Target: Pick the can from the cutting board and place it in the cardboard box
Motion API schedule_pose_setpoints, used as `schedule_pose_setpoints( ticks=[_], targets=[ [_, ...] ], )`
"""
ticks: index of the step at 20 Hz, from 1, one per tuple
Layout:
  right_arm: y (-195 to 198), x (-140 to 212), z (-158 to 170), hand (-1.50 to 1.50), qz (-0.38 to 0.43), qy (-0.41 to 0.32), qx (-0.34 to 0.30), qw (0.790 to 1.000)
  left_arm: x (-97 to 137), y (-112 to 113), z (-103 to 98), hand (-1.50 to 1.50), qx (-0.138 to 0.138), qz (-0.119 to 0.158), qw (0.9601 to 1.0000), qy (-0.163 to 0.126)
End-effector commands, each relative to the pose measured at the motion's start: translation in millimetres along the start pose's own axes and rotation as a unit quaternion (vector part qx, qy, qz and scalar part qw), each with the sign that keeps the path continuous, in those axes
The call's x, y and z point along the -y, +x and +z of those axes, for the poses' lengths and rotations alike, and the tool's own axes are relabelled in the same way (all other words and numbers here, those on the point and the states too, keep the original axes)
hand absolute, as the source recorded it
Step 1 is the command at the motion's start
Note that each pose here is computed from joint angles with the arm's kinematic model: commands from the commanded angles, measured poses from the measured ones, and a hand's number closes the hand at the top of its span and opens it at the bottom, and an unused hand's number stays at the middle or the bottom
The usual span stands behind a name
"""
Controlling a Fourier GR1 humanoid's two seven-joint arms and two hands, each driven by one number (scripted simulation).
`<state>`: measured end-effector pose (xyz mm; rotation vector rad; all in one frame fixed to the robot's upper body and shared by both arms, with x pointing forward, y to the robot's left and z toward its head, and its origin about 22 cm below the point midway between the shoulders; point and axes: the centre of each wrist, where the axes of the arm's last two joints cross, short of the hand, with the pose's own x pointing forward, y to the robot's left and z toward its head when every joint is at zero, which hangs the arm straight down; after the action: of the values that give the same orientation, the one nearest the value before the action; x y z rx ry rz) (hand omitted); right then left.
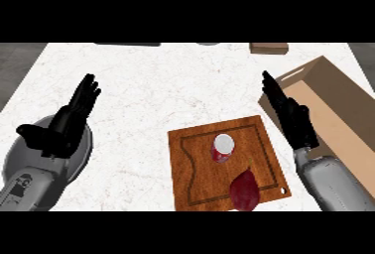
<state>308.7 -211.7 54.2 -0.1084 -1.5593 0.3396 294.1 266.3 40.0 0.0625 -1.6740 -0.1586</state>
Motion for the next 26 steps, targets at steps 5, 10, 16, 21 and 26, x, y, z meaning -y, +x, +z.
schedule_pose_setpoints(
  ticks=[5,10,16,21,26],
  targets=[
    [5.3,89.6,-31.2,1.50,-0.138,-0.039,0.080,0.986,-3.7,6.1,10.7,0.00,-0.030,0.047,0.9953,0.079],
    [-69.9,91.2,-22.6,-1.50,0.027,-0.049,0.033,0.998,15.3,15.4,12.4,0.00,-0.056,0.078,0.9926,0.073],
    [-22.7,96.1,-44.7,-1.50,0.108,0.053,0.148,0.982,9.6,17.9,21.2,0.00,-0.062,0.081,0.9918,0.077],
    [12.8,127.5,-41.1,-1.50,0.250,0.187,0.094,0.945,7.6,13.4,16.1,0.00,-0.069,0.082,0.9908,0.083],
    [61.7,125.6,-54.4,-1.50,0.297,0.287,0.021,0.911,16.3,25.9,26.2,0.00,-0.068,0.078,0.9916,0.077]
  ],
)
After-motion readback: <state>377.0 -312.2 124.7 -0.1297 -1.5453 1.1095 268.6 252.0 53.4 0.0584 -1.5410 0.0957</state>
